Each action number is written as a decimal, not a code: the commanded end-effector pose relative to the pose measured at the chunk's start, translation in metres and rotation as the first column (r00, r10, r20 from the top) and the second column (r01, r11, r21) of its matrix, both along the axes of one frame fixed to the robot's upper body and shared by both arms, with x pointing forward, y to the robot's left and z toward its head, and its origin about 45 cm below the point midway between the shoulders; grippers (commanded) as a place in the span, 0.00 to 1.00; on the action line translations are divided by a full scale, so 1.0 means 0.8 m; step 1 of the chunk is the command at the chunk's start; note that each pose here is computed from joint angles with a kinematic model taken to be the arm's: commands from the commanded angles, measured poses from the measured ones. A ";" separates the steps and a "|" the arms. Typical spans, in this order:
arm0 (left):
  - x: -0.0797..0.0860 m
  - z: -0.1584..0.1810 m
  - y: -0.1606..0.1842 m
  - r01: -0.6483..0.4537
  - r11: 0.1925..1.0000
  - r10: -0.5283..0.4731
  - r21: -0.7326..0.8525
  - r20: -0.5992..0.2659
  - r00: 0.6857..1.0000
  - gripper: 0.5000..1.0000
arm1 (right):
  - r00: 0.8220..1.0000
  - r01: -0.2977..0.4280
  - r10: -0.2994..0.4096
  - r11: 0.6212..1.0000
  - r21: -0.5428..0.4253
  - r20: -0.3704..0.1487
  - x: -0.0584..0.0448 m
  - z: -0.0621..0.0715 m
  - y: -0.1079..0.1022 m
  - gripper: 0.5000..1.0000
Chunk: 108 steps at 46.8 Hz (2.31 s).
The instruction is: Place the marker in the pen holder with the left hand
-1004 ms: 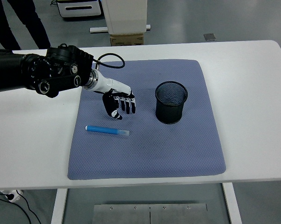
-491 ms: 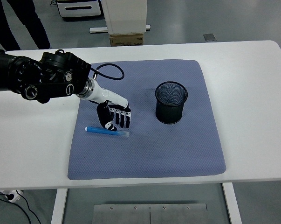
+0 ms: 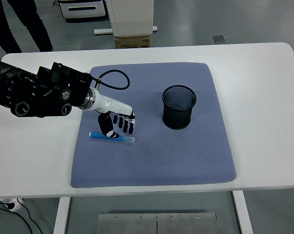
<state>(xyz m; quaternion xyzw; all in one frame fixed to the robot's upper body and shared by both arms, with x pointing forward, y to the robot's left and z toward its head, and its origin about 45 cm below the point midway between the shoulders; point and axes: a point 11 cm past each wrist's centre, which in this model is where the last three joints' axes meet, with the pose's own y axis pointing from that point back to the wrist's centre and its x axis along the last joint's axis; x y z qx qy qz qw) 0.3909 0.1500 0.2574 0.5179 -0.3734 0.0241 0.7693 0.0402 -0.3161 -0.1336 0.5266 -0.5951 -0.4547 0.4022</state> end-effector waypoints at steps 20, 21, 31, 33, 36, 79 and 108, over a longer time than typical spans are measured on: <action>-0.028 -0.003 0.011 -0.021 1.000 0.021 -0.004 0.105 0.994 0.34 | 1.000 0.000 0.000 1.000 0.000 0.000 0.000 0.000 0.000 1.00; -0.027 -0.003 0.012 -0.022 1.000 0.023 -0.005 0.114 0.993 0.35 | 1.000 0.000 0.000 1.000 0.000 0.000 0.000 0.000 0.000 1.00; -0.025 -0.004 0.017 -0.029 0.999 0.032 -0.016 0.167 0.985 0.38 | 1.000 0.000 0.000 1.000 0.000 0.000 0.000 0.000 0.000 1.00; -0.025 -0.004 0.017 -0.029 0.999 0.032 -0.017 0.172 0.985 0.40 | 1.000 0.000 0.000 1.000 0.000 0.000 0.000 0.000 0.000 1.00; -0.026 -0.005 0.016 -0.027 0.999 0.030 -0.017 0.171 0.985 0.40 | 1.000 0.000 0.000 1.000 0.000 0.000 0.000 0.000 0.000 1.00; -0.044 -0.033 -0.001 0.014 1.000 -0.015 0.003 0.135 0.991 0.44 | 1.000 0.000 0.000 1.000 0.000 0.000 0.000 0.000 0.000 1.00; -0.037 -0.040 0.003 0.010 1.000 -0.014 0.021 0.151 0.988 0.17 | 1.000 0.000 0.000 1.000 0.000 0.000 0.000 0.000 0.000 1.00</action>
